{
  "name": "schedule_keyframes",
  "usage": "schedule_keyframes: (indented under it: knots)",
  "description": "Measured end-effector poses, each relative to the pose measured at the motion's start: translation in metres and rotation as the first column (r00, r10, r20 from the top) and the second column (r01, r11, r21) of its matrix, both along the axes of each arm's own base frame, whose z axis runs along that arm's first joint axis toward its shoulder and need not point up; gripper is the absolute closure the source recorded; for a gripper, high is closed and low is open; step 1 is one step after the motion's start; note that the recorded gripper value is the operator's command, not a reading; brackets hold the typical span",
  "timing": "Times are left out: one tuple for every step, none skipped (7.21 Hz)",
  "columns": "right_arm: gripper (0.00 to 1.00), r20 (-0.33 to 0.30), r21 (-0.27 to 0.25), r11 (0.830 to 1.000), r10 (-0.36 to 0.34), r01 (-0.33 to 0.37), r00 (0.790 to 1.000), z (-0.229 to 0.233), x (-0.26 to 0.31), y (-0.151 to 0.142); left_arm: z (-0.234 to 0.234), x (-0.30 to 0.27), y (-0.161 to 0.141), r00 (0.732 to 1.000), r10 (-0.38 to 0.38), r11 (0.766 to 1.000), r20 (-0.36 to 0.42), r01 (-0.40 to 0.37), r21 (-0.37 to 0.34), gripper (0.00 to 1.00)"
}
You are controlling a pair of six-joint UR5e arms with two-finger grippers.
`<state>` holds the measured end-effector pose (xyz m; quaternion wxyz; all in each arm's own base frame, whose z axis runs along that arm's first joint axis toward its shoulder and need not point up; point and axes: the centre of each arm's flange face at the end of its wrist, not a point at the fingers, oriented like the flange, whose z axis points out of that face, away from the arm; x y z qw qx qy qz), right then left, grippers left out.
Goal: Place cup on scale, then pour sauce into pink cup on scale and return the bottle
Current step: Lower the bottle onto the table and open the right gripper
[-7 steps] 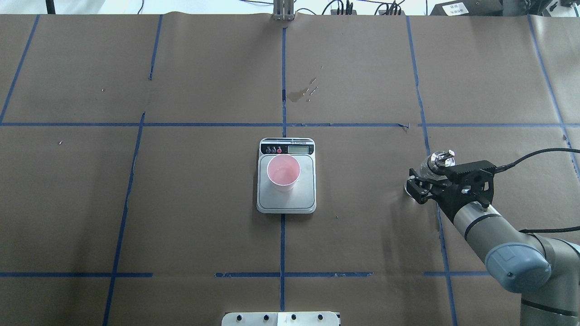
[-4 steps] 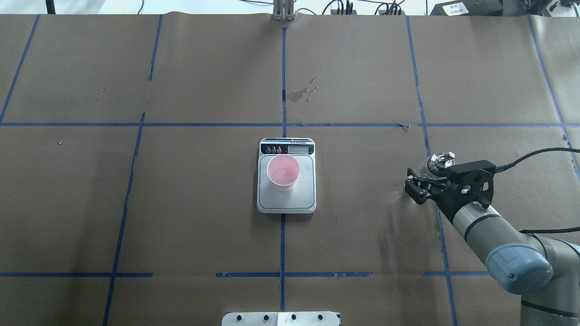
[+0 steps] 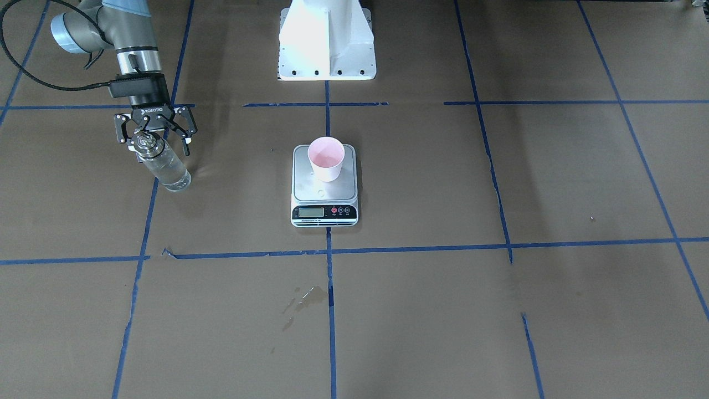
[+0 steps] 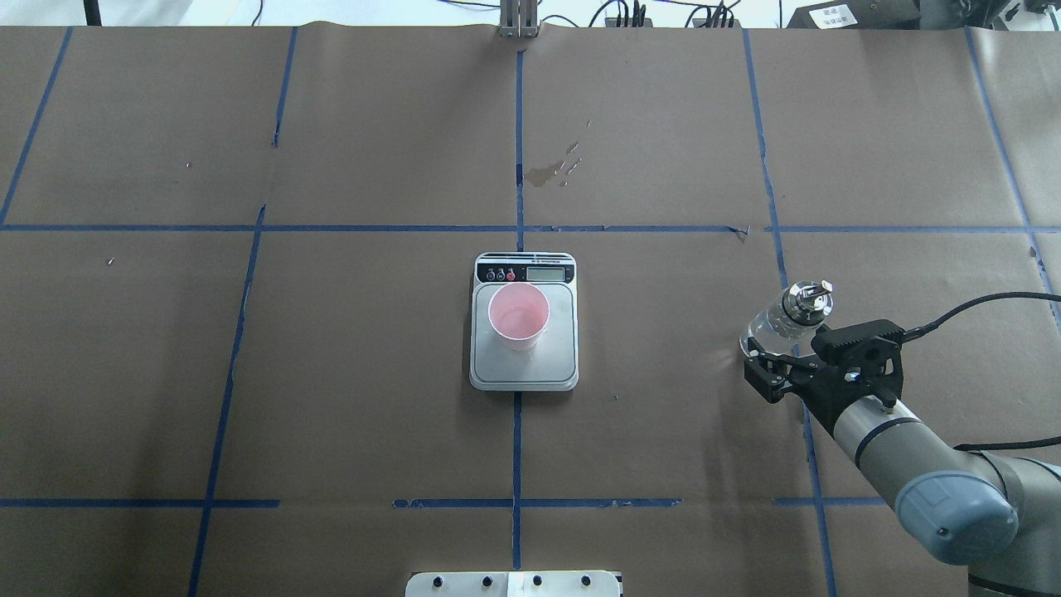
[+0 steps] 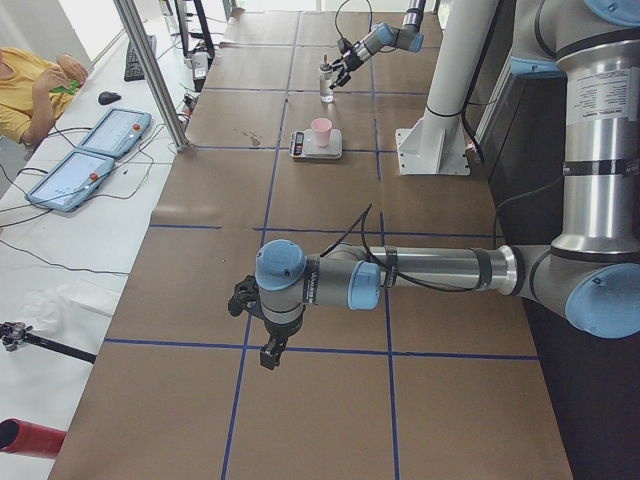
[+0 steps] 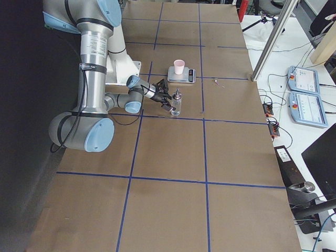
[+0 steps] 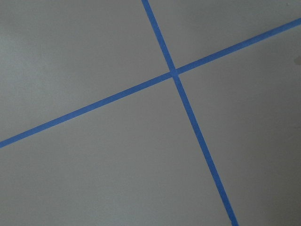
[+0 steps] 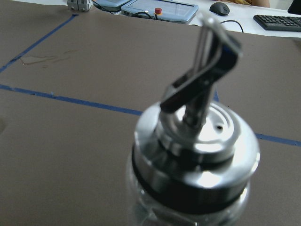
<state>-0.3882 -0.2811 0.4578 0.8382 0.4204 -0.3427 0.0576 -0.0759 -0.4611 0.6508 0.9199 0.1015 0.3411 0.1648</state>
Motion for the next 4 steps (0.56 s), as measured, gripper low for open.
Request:
schedule_keyframes:
  knots:
    - [0.0, -0.007, -0.003, 1.0, -0.015, 0.015, 1.0, 0.005, 0.003, 0.006, -0.001, 0.0, 0.0, 1.0, 0.0, 1.0, 0.0, 0.0, 0.001, 0.0]
    - [0.0, -0.007, -0.008, 0.999, -0.032, 0.032, 0.999, 0.008, 0.01, 0.012, -0.002, 0.0, -0.001, 1.0, 0.0, 1.0, 0.0, 0.0, 0.003, 0.0]
    - [0.0, -0.008, -0.017, 0.999, -0.052, 0.052, 0.999, 0.009, 0.023, 0.018, -0.002, 0.0, -0.001, 1.0, 0.0, 1.0, 0.0, 0.0, 0.005, 0.0]
    - [0.0, -0.015, -0.027, 0.997, -0.075, 0.074, 0.997, 0.013, 0.037, 0.023, -0.003, 0.0, -0.001, 1.0, 0.0, 1.0, 0.0, 0.0, 0.007, 0.0]
